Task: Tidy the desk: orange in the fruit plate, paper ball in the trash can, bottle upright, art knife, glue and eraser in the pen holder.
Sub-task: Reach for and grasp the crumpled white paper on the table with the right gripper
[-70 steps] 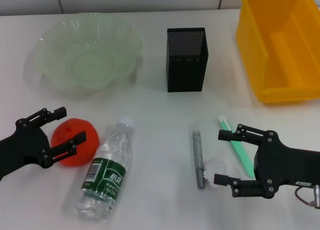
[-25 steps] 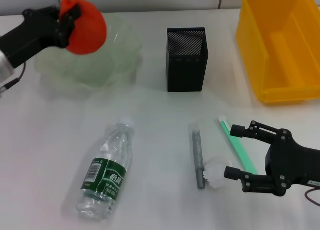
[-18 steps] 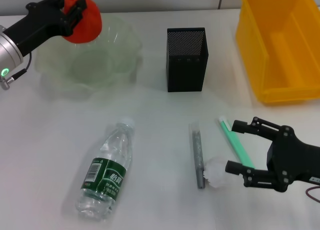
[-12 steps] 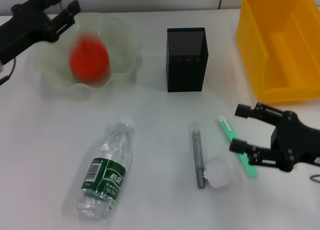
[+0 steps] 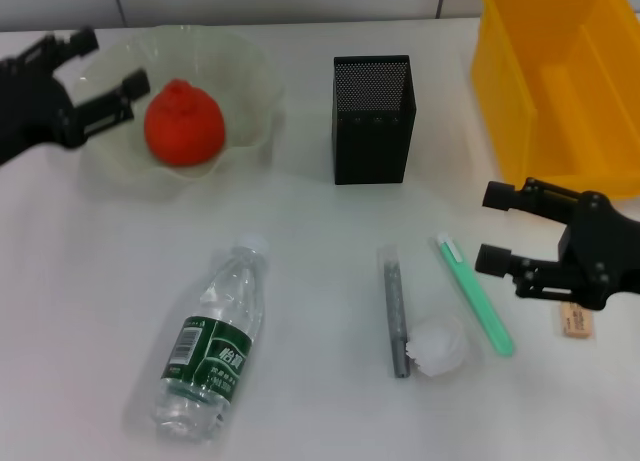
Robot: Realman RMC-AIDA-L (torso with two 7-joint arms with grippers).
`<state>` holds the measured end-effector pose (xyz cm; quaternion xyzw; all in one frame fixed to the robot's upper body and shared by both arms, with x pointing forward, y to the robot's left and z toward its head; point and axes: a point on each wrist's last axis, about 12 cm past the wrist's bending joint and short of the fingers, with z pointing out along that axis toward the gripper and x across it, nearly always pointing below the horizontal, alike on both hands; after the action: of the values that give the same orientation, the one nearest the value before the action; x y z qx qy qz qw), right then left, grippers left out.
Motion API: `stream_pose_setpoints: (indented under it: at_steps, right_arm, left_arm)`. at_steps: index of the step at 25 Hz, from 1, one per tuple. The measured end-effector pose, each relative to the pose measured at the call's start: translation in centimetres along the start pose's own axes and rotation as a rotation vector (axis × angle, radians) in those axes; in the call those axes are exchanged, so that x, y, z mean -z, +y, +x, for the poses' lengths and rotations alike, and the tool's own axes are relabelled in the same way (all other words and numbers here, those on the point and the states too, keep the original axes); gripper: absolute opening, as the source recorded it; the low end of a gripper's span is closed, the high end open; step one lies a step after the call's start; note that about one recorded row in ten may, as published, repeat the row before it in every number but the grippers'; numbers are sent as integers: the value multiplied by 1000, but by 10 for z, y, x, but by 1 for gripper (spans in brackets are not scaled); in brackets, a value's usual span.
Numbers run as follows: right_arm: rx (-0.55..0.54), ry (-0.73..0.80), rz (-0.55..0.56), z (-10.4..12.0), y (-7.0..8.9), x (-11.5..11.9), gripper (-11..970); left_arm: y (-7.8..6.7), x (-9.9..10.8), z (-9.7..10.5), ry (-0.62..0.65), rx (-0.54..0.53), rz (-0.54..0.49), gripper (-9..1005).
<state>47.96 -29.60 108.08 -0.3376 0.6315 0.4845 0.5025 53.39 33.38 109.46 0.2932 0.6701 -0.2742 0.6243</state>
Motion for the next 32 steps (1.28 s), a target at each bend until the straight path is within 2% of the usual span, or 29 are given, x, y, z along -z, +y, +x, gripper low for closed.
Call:
stream_pose_setpoints:
  at_steps: [2,3,4,7,8,9,10,11,12,13,14,15,16,18,19,20,22,23,26,30,32]
  right_arm:
    - [-18,23,15,-11,-5,4,838]
    - [-36,63,31,-26,-11,8,838]
    - [-36,63,31,-26,-11,8,838]
    - [-24,214,60,-59,-20,8,838]
    - [5,333,78,-80,-22,-1,838]
    - [5,333,78,-80,-22,-1,838]
    - [22,472,92,-98,-21,-15,838]
    - [22,472,92,-98,-21,-15,838]
    - [33,540,100,-105,-19,-22,838]
    - [70,690,130,-119,-12,-37,838]
    - [70,690,130,-119,-12,-37,838]
    - [90,821,155,-125,-3,-52,838]
    - [90,821,155,-125,-3,-52,838]
    - [86,925,158,-125,6,-72,838]
    - [86,925,158,-125,6,-72,838]
    - [65,962,146,-122,10,-83,838]
    - [58,977,144,-120,12,-87,838]
    - [49,1007,145,-114,13,-97,838]
    - [44,1034,147,-105,13,-106,838]
    - [23,1081,139,-83,10,-122,837]
    - [21,1089,136,-79,10,-125,837]
  left_arm:
    - [-2,3,1,4,-2,11,842]
    - [-10,7,4,15,-8,53,842]
    - [-10,7,4,15,-8,53,842]
    - [-21,11,10,33,-20,120,842]
    - [-21,11,10,33,-20,120,842]
    - [-21,11,10,33,-20,120,842]
    - [-32,15,19,29,-32,136,842]
    - [-32,15,19,29,-32,136,842]
    - [-34,15,21,24,-31,136,842]
    - [-37,12,24,14,-15,142,842]
    - [-37,12,24,14,-15,142,841]
    - [-38,11,24,11,-11,144,841]
    - [-39,9,25,8,-3,146,841]
    - [-40,5,27,6,-4,148,841]
    - [-40,5,27,6,-4,148,841]
    - [-41,3,27,6,-11,156,841]
    - [-42,2,27,6,-11,161,841]
    - [-43,1,29,7,-4,167,841]
    - [-44,0,30,12,-2,174,841]
    - [-51,-2,32,49,-17,241,842]
    - [-55,-5,34,74,-27,289,842]
